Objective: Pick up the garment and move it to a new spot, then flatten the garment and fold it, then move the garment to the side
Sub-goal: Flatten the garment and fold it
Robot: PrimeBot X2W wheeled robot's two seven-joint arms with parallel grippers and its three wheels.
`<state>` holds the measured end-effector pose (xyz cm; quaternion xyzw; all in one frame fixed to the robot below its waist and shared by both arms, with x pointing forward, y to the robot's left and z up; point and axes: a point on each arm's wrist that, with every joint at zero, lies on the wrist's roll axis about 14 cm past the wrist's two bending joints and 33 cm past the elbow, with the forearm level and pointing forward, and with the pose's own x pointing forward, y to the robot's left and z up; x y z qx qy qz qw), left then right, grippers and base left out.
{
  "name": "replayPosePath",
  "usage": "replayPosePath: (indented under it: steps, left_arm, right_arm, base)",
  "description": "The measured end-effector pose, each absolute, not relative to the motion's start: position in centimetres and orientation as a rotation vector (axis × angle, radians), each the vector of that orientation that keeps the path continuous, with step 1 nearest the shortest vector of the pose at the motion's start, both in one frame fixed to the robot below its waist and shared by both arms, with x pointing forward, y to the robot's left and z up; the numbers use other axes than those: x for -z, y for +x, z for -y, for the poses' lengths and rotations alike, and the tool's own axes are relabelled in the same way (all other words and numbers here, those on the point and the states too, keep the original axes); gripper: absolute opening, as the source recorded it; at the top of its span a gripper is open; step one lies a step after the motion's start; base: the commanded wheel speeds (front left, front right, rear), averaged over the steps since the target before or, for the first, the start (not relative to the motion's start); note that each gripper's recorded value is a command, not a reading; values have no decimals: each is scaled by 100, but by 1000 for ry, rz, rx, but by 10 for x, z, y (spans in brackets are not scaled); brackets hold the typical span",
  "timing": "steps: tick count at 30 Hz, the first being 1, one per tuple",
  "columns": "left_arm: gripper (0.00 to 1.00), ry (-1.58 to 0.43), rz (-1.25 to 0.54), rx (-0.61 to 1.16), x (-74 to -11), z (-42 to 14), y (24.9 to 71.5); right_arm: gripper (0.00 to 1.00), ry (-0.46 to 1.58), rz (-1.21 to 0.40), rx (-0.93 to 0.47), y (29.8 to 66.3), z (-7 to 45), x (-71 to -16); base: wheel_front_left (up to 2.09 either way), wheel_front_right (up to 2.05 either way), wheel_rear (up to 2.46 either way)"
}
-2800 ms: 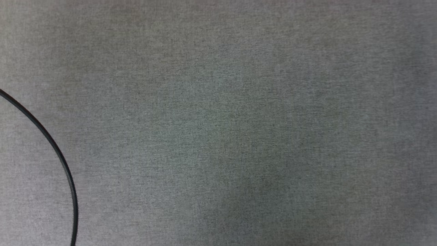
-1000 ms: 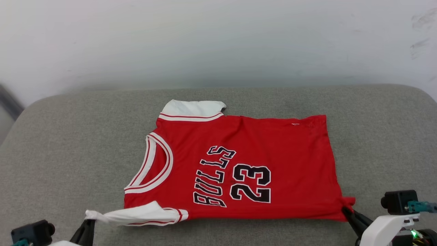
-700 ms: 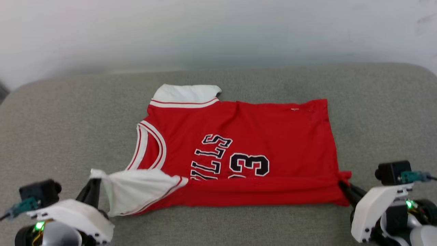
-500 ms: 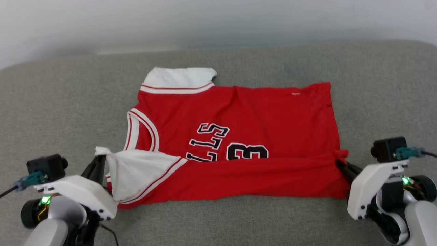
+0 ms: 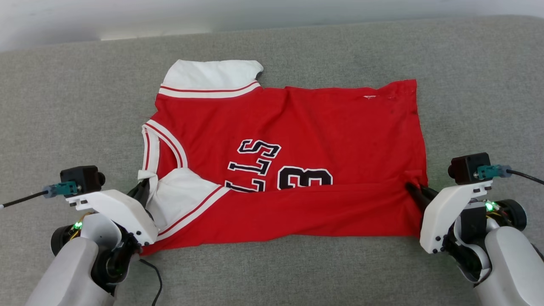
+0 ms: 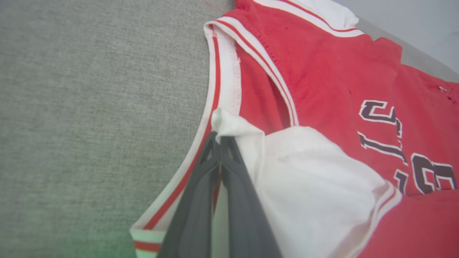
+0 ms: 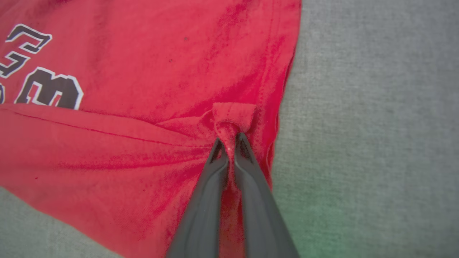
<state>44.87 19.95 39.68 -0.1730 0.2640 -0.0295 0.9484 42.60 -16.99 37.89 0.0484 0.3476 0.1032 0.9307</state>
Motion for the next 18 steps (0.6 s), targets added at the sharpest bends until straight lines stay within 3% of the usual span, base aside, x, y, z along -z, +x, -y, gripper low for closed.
replayPosePath:
  steps: [5,12,18]
  left_arm:
    - [100,-346,-538,40,-398,-206,451]
    - [100,-308,-507,23,-421,-224,450]
    - [100,-207,-529,57,-454,-241,446]
  right_arm:
    - [100,131,-635,-221,428,164,-393]
    - [100,140,-318,-221,442,168,-462]
    - [100,119,-148,-214,427,173,-506]
  base:
    - [0,0,0]
    - [0,0,0]
    - [0,0,0]
